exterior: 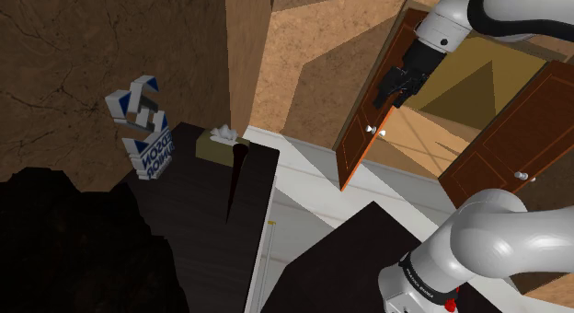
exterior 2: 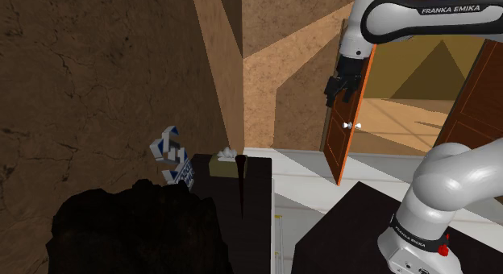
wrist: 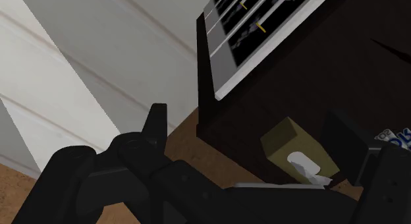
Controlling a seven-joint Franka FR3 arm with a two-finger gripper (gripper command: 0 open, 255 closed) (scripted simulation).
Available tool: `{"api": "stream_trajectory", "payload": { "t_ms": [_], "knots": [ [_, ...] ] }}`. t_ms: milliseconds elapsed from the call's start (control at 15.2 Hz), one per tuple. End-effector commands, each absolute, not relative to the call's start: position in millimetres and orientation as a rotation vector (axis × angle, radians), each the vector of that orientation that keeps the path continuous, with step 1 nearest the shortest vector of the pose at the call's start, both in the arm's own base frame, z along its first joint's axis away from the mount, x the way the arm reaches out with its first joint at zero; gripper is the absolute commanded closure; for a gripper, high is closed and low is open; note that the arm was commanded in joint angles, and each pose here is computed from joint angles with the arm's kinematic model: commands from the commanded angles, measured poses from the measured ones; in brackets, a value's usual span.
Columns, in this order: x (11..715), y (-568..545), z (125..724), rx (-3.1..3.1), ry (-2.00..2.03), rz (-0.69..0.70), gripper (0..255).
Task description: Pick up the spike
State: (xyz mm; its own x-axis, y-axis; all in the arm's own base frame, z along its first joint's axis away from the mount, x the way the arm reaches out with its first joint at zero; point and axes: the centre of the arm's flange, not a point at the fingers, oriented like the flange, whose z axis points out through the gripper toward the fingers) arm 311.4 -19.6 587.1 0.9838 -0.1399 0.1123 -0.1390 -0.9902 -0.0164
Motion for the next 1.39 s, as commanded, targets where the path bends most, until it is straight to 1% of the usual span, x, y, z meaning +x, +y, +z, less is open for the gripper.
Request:
{"api": "stream_trajectory", "payload": {
  "t_ms": [0, 1320],
  "knots": [
    [311.4, -19.6, 587.1, -3.12, 0.219, -0.178, 0],
    [409.2, 220.5, 518.6, -3.115, 0.381, -0.055, 0]
  ]
}}
